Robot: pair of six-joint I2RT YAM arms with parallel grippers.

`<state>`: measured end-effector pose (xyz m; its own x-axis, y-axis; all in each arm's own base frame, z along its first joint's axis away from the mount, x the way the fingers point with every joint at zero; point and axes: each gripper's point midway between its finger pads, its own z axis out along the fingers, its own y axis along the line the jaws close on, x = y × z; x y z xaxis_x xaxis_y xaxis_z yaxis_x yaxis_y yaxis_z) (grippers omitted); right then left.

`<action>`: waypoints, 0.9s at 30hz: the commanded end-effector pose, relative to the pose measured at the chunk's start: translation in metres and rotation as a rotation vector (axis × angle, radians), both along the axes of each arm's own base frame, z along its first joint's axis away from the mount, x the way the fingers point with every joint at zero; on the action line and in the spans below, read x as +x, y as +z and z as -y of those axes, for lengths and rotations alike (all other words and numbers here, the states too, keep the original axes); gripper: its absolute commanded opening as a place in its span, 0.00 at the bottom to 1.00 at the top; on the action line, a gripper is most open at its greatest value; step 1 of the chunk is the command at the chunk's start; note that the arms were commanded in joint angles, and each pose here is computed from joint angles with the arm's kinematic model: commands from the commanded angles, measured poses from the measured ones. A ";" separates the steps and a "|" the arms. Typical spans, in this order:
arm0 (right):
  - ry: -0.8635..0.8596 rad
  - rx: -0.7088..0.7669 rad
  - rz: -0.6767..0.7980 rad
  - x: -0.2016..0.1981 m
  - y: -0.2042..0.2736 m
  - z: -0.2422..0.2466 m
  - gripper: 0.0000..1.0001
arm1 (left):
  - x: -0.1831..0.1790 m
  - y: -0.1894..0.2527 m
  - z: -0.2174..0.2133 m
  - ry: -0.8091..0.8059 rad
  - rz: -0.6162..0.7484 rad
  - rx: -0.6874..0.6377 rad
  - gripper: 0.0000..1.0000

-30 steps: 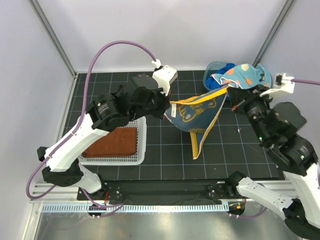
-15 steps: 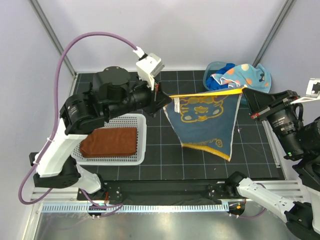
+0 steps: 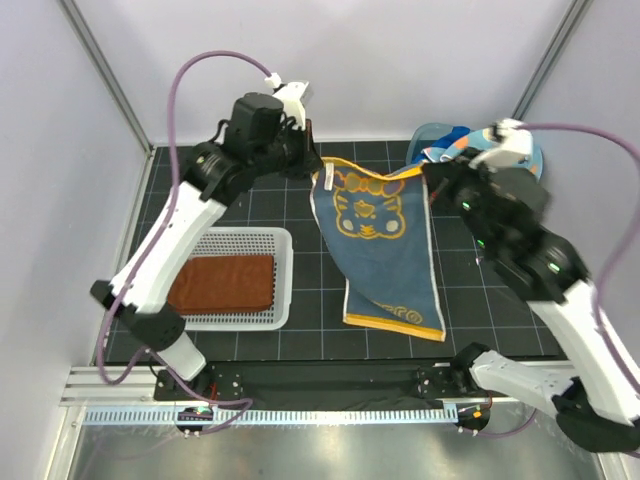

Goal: Fold and stack the towels
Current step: Flatten out the crumpled towel

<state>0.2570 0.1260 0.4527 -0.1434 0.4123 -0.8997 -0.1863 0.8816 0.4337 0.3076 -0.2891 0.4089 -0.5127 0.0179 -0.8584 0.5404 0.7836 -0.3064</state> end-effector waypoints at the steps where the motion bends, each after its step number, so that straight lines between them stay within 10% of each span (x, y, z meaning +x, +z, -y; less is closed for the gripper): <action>1: -0.087 -0.068 -0.046 0.065 -0.031 -0.005 0.01 | 0.046 -0.010 0.015 0.008 -0.023 -0.072 0.00; 14: -0.020 0.123 -0.312 0.298 -0.177 0.010 0.01 | 0.247 -0.121 -0.001 0.141 -0.142 -0.182 0.00; 27: -0.074 0.098 -0.378 0.321 -0.217 0.030 0.01 | 0.269 -0.140 -0.003 0.117 -0.169 -0.288 0.00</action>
<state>0.5795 0.1161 0.1963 -0.5122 0.5036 -0.6957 0.0770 0.8338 0.5467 0.5874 -0.2786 0.1987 -0.7182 -0.2564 -0.6469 0.2662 0.7577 -0.5958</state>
